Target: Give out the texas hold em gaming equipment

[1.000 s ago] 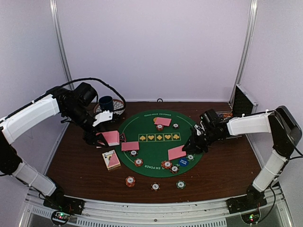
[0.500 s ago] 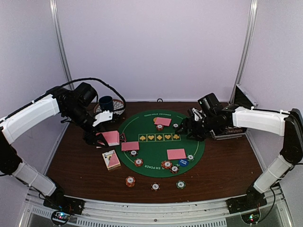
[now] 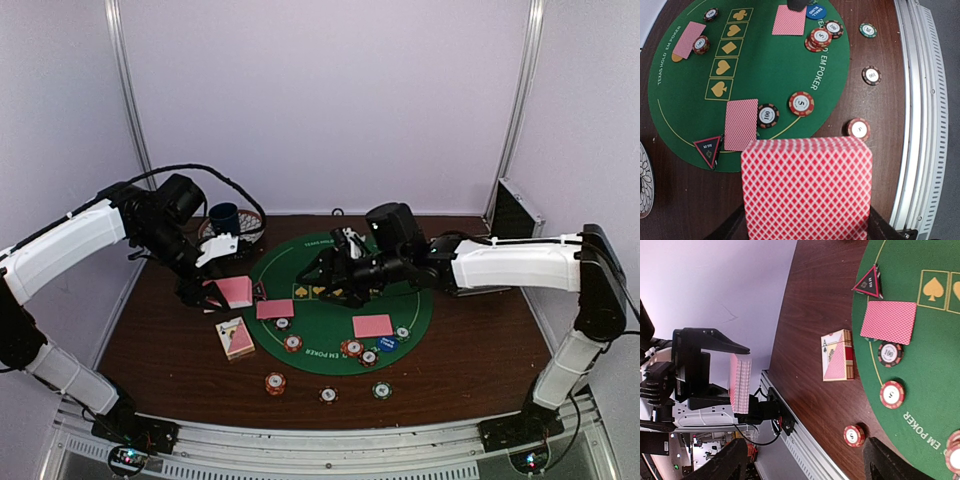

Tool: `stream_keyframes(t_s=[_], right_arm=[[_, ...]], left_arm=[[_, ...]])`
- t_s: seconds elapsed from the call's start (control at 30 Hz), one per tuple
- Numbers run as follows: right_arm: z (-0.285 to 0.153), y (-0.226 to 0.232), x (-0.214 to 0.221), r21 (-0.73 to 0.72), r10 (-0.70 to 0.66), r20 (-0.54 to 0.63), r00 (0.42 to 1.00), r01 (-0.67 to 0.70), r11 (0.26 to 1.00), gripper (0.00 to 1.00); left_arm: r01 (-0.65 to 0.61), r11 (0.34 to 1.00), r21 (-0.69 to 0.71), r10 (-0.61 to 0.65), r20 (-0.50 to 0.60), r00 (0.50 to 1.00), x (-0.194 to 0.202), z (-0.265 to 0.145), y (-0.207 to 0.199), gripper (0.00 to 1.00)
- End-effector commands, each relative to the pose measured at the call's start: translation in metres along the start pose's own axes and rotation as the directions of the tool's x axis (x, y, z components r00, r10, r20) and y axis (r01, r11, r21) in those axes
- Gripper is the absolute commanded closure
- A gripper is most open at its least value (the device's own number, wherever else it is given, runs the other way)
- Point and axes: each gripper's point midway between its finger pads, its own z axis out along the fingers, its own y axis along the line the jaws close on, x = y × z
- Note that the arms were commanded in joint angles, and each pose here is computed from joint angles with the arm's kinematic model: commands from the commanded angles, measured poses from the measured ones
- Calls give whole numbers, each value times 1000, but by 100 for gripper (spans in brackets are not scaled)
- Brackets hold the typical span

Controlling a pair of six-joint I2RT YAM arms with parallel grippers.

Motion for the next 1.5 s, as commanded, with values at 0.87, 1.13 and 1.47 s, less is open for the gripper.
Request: stream_keyframes(t_s=[0.87,1.13,1.47], right_arm=[[114,101,20,-333,-16,-166,986,-41,942,17],[137,94,24,-325,10,-213,977,-81,942,17],[139,61,21,-268,79,-229,970,-141,953,23]], left_arm=[[-11,1000,-15,12,66,998,-16,-9,3,100],[-13,1000,-15,14,67,998,-17,-9,3,100],[-14,1000,-18,16,71,997,-17,-10,3,100]])
